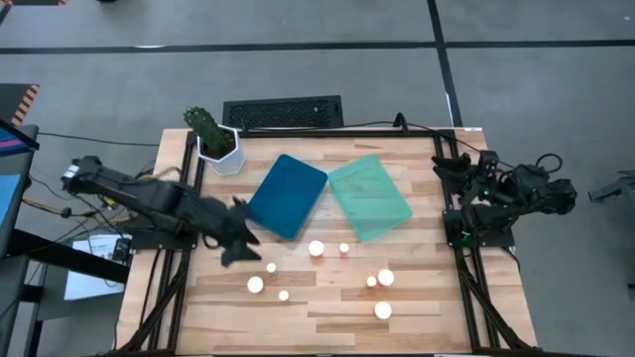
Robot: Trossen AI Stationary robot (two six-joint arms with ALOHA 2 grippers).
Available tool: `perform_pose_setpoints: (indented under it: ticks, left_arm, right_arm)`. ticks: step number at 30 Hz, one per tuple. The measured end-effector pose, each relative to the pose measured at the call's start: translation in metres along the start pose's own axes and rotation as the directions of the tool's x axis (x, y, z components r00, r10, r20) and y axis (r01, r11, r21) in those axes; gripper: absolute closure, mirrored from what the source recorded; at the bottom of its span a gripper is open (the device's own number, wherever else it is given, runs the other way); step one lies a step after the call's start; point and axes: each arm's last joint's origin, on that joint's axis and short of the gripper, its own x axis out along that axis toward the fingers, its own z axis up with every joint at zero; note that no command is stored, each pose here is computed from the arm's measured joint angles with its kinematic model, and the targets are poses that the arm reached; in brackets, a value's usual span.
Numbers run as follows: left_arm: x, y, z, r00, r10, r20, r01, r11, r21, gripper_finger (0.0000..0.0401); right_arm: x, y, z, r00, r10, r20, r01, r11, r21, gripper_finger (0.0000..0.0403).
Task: Pick and place medicine bottles into bin by pill shape (circle, oval)
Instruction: Put the orange pill bottle into the blue bin
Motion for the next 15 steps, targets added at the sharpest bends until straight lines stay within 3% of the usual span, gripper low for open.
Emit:
perform_pose_setpoints:
  ticks: [8,15]
  left_arm:
    - [0.058,-0.018,-0.044,0.962,0.156,-0.224,-0.128,0.982,0.136,0.0104]
    - [0.081,-0.023,-0.073,0.937,0.307,-0.165,-0.263,0.934,0.241,0.0104]
  right_arm:
    - [0.0,-0.001,-0.002,1.0,-0.005,-0.014,0.005,1.0,-0.01,0.0143]
    - [0.0,-0.002,-0.003,0.999,-0.011,-0.031,0.011,1.0,-0.023,0.0143]
